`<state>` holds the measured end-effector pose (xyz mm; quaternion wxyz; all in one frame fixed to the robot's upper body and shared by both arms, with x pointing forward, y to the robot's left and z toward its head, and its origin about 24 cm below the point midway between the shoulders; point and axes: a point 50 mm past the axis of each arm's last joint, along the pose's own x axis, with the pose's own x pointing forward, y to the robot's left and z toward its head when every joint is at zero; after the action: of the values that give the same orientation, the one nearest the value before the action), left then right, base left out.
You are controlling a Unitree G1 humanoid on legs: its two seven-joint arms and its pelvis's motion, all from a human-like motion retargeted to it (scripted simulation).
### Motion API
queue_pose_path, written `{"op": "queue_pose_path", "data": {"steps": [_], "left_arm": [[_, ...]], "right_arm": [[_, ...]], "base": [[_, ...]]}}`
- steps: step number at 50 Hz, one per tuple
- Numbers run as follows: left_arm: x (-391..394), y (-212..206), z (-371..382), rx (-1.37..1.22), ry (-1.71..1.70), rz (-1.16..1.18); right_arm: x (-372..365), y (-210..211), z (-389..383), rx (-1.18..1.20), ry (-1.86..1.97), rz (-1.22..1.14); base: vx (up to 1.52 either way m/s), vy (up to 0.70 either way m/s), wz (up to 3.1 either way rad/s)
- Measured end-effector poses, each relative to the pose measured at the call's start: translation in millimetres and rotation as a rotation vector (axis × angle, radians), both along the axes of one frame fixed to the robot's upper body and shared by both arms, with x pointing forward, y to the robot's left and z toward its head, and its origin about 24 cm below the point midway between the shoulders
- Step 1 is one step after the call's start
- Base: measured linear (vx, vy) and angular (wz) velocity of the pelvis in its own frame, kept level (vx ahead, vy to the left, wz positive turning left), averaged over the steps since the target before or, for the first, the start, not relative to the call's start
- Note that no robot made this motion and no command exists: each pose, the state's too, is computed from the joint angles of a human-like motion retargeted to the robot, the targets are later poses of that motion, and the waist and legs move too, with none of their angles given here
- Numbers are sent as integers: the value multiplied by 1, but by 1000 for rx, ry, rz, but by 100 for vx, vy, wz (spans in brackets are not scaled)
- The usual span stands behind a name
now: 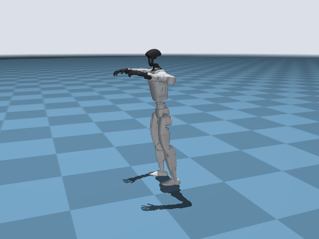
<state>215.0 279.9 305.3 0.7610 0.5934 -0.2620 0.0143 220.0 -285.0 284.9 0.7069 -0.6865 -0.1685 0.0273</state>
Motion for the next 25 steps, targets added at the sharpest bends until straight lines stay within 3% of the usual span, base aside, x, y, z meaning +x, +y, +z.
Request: {"op": "queue_pose_path", "data": {"steps": [25], "left_arm": [[-6,9,5,28,-15,52]], "right_arm": [[0,4,13,-56,-24,4]], "base": [[-1,-4,-1]]}}
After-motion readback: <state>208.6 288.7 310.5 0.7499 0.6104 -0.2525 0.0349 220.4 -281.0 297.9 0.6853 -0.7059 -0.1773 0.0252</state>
